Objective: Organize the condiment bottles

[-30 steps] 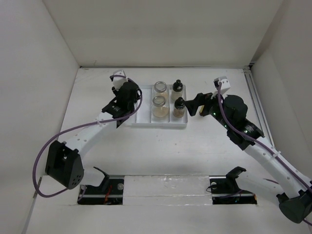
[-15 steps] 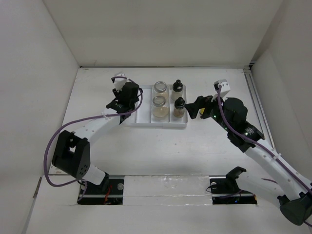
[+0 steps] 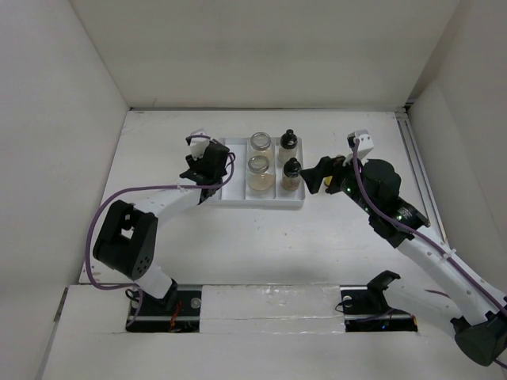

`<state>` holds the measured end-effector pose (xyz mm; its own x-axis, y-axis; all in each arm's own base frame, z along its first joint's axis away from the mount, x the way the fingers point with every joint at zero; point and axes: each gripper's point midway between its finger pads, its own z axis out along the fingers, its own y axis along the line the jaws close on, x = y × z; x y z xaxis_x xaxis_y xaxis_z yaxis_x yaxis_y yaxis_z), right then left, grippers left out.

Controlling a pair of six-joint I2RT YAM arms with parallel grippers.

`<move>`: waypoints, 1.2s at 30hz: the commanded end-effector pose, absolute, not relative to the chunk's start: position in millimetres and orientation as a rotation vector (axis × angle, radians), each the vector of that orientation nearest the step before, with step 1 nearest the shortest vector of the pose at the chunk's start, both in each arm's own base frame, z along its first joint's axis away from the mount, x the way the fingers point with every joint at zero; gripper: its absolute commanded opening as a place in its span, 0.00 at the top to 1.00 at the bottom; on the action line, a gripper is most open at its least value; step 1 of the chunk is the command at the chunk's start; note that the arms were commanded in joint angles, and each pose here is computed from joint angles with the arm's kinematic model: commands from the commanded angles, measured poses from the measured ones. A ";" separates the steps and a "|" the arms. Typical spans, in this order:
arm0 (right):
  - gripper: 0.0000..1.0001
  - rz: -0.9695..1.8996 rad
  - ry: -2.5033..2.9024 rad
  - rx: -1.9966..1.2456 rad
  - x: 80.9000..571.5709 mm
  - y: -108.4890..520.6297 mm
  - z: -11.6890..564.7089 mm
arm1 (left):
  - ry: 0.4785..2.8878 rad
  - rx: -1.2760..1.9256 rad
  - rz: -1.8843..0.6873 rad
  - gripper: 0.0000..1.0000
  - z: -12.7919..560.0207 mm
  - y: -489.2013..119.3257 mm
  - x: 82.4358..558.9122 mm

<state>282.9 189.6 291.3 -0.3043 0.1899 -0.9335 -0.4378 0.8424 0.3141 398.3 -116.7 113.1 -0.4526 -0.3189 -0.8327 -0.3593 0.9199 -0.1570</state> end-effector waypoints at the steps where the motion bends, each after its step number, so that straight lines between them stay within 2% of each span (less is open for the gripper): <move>1: 0.03 0.628 1.743 -0.168 284.2 189.4 300.5 | 2.029 -0.514 0.035 0.56 118.9 -114.8 403.4; 4: 0.03 0.618 1.742 -0.159 285.4 187.7 300.5 | 2.026 -0.527 0.028 0.37 119.0 -115.3 403.6; 8: 0.02 0.561 1.759 -0.100 293.5 178.9 299.3 | 1.979 -0.539 -0.013 0.20 143.5 -112.9 399.0; 15: 0.03 0.442 1.772 0.072 303.7 150.1 298.2 | 1.798 -0.518 -0.208 0.16 237.3 -126.1 381.0; 17: 0.08 0.397 1.766 0.130 305.5 136.7 298.6 | 1.736 -0.503 -0.296 0.16 265.9 -130.0 375.6; 18: 0.14 0.355 1.771 0.176 306.9 122.8 296.1 | 1.737 -0.465 -0.344 0.18 272.0 -137.5 373.4; 19: 0.21 0.342 1.778 0.186 307.6 118.6 294.0 | 1.728 -0.434 -0.383 0.20 279.0 -143.3 372.1; 20: 0.34 0.345 1.767 0.208 307.6 114.4 296.9 | 1.727 -0.383 -0.412 0.22 285.0 -153.9 370.1; 21: 0.43 0.322 1.752 0.238 309.1 104.4 299.8 | 1.732 -0.345 -0.427 0.24 287.5 -169.1 365.4; 22: 0.50 0.304 1.747 0.256 310.5 98.9 300.0 | 1.741 -0.328 -0.406 0.24 287.3 -176.8 363.0; 23: 0.52 0.270 1.756 0.278 315.0 93.0 295.1 | 1.748 -0.312 -0.387 0.24 287.0 -185.1 360.4; 25: 0.46 0.178 1.783 0.342 326.1 71.7 285.7 | 1.765 -0.244 -0.397 0.24 290.6 -216.9 349.2; 26: 0.34 0.154 1.793 0.361 331.6 65.6 287.3 | 1.763 -0.223 -0.422 0.24 294.8 -226.9 343.5; 27: 0.31 0.131 1.847 0.359 339.1 64.8 270.0 | 1.773 -0.200 -0.429 0.24 291.0 -236.7 338.6; 30: 0.24 0.172 1.844 0.370 348.6 66.2 271.5 | 1.761 -0.093 -0.560 0.24 301.2 -276.9 319.8; 33: 0.23 0.190 1.812 0.406 345.1 61.7 274.7 | 1.778 0.059 -0.590 0.25 299.7 -323.4 310.1; 34: 0.23 0.212 1.753 0.430 336.8 54.5 292.9 | 1.753 0.077 -0.620 0.26 320.6 -338.4 310.6; 36: 0.23 0.236 1.667 0.461 325.7 43.0 321.4 | 1.806 0.170 -0.640 0.28 302.3 -374.5 311.5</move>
